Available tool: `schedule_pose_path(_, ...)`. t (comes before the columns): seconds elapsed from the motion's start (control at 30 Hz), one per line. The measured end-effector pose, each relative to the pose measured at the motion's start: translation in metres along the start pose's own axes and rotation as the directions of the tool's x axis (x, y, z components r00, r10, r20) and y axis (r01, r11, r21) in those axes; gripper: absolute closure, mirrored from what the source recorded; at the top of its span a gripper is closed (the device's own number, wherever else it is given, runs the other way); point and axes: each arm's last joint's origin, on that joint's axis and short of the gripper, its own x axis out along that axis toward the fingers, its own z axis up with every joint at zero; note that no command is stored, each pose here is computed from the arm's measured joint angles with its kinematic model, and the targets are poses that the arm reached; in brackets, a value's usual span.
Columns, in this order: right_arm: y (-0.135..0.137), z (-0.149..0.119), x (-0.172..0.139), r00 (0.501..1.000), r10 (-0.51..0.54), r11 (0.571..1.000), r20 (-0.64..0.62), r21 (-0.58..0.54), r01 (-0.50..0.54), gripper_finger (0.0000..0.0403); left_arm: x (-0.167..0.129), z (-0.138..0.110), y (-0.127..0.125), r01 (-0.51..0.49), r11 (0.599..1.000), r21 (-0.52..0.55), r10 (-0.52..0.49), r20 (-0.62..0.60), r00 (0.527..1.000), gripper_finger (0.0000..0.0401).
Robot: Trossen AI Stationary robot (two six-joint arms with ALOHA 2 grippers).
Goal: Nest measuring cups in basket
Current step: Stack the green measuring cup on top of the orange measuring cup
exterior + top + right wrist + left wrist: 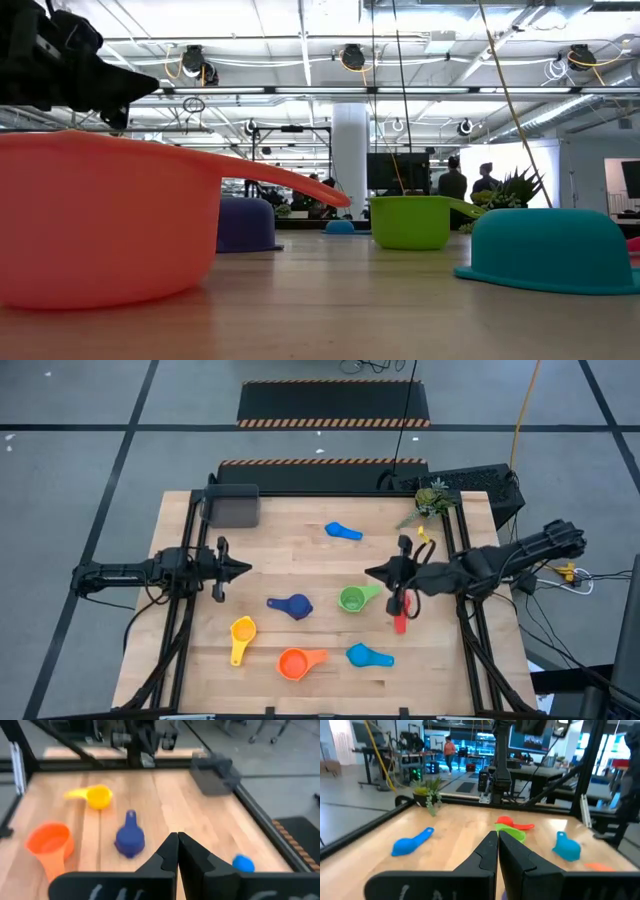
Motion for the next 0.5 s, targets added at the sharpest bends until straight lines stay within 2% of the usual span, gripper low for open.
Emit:
schedule_pose_path(0.17, 0.012, -0.015, 0.014, 0.999, -0.002, 1.0, -0.043, -0.021, 0.002, 0.0403, -0.001, 0.01, -0.004, 0.122, 0.992, -0.013, -0.121, 0.063, 0.991, 0.0382)
schedule_pose_path(0.27, 0.016, -0.024, 0.02, 0.998, -0.002, 1.0, -0.063, 0.0, 0.002, 0.0403, -0.004, 0.026, -0.006, 0.151, 0.988, -0.027, -0.148, 0.091, 0.985, 0.0382)
schedule_pose_path(0.5, 0.022, -0.053, 0.036, 0.997, 0.002, 0.997, -0.08, 0.074, 0.003, 0.0403, 0.006, 0.048, -0.014, 0.184, 0.982, -0.049, -0.185, -0.027, 0.982, 0.0382)
